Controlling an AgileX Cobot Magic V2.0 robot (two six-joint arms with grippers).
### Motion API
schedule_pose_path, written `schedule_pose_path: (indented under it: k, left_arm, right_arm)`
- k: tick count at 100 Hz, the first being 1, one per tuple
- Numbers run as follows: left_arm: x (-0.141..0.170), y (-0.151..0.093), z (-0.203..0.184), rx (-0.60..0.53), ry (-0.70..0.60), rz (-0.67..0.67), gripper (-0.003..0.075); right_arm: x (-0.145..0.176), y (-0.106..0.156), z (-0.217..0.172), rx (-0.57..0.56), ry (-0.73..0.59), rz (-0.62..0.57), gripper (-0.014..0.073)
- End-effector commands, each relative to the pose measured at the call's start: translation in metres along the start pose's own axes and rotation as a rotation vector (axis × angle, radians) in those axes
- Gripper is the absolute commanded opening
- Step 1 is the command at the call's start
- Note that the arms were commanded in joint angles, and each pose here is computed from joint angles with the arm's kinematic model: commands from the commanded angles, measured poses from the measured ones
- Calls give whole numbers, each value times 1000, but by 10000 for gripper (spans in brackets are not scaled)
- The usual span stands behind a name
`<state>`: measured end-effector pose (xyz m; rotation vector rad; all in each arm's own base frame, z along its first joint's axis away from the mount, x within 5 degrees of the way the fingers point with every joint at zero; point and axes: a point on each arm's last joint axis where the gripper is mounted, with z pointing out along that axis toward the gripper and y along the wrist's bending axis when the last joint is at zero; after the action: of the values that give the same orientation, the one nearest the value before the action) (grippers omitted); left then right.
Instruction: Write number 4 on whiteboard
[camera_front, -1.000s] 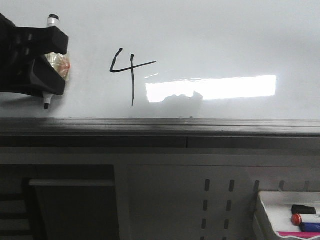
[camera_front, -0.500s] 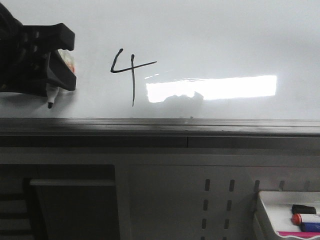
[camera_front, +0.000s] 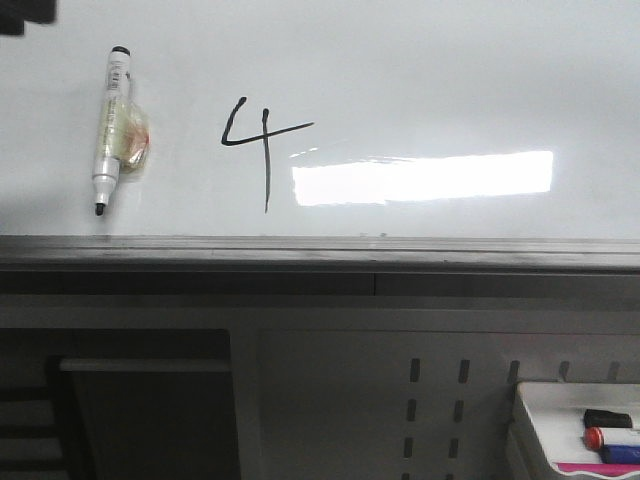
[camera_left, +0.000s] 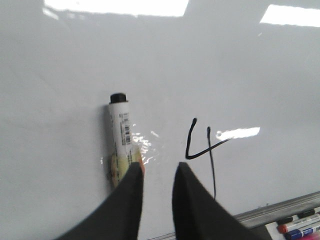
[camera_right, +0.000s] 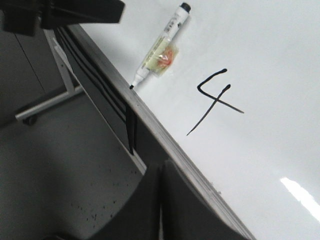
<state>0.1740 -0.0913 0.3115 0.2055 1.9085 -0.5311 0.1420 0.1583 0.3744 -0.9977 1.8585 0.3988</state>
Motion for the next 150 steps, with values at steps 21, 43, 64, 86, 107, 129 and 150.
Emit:
schedule_pose_path:
  k: [21, 43, 64, 86, 107, 129, 150]
  left_arm:
    - [14, 4, -88, 56, -325, 98, -20]
    - [59, 16, -116, 63, -420, 154, -20]
    - [78, 21, -120, 69, -445, 152, -20]
    - [88, 24, -114, 62, -412, 152, -20]
    - [90, 24, -113, 61, -404, 152, -20]
    - [90, 25, -113, 57, -404, 159, -20]
    - [88, 34, -116, -136, -445, 273, -20]
  right_arm:
    - [53, 7, -61, 63, -459, -3, -63]
    - [119, 17, -78, 74, -540, -6, -63]
    - [151, 22, -85, 81, -583, -5, -64]
    - [162, 24, -79, 78, -563, -5, -64]
    - [162, 24, -79, 78, -561, -5, -64]
    - [162, 24, -79, 78, -561, -5, -64]
    - [162, 24, -79, 78, -561, -5, -64]
